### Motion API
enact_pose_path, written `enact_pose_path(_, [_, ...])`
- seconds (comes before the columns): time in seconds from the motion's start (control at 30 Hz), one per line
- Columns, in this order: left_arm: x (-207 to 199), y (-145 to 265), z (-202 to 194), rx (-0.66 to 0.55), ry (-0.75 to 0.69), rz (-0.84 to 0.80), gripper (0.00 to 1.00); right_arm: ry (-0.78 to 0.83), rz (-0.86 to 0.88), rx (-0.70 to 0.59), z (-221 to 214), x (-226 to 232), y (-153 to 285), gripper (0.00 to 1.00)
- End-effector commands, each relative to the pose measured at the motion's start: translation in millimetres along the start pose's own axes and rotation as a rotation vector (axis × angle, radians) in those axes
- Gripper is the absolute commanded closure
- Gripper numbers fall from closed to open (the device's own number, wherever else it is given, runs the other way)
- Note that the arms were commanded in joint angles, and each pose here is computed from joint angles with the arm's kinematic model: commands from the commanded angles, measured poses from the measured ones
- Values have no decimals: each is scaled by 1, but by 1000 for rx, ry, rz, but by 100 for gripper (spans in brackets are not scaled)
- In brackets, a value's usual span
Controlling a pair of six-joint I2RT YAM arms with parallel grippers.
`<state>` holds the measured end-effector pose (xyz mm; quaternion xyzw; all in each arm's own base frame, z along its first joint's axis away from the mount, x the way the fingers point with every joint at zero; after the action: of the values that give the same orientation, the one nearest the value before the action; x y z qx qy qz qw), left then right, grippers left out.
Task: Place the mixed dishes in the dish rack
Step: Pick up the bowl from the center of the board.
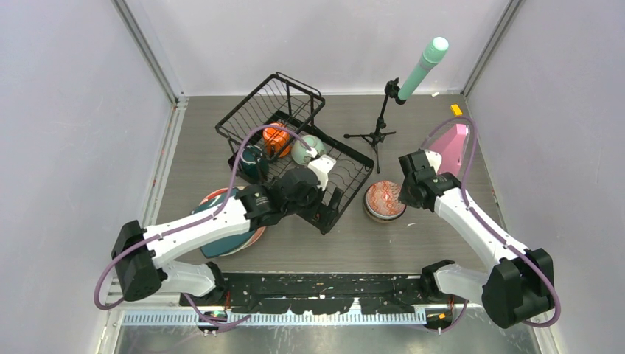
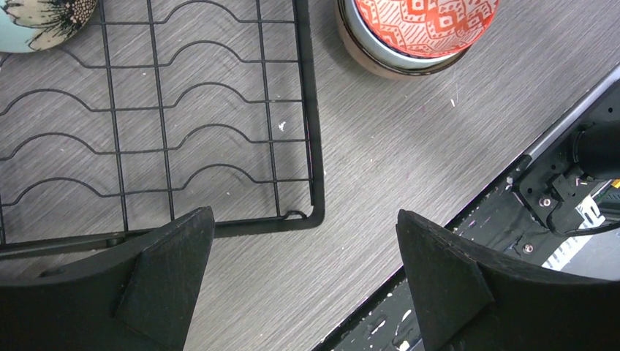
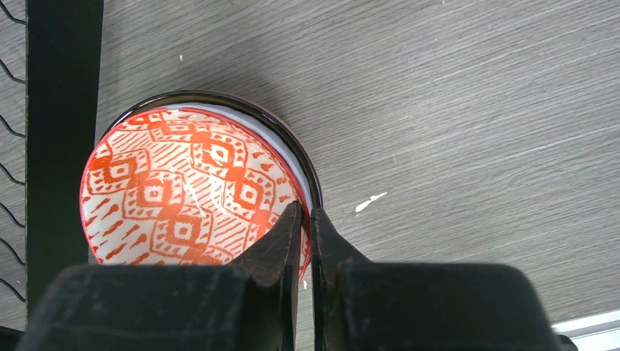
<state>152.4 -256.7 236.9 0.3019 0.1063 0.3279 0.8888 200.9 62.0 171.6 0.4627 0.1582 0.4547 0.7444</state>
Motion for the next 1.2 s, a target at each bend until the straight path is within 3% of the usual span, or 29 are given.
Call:
enact_pose_path(0.0, [-5,0,23,-62,-19,-31,2,-6,0,-71,17,6,8,98])
enact_pose_path(0.2, [-12,-14,32,-67,-23,-79,2,-24,34,-71,18,9,12,100])
enact_pose_path(0.47, [-32,-47,45,-77,-151,-162,2,-61,99,-29,13,14,14,100])
enact_pose_path(0.97, [-86,-109,47,-345,-399,-439,1,-97,152,2,8,16,19,100])
enact_pose_path(1.17, [-87,-129,41,-359,-472,-438,4,-96,173,7,7,15,24,100])
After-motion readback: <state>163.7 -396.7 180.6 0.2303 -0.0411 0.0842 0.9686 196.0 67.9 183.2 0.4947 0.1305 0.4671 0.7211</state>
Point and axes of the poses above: each gripper's point midway between its finger pads, its own y axis back along the fingers, its own x axis along the line the jaws close on, z = x × y, the point moved 9 cm from there along y, back along the fingers, and after that the axes turned 14 degrees about -y, right-handed, at the moved point
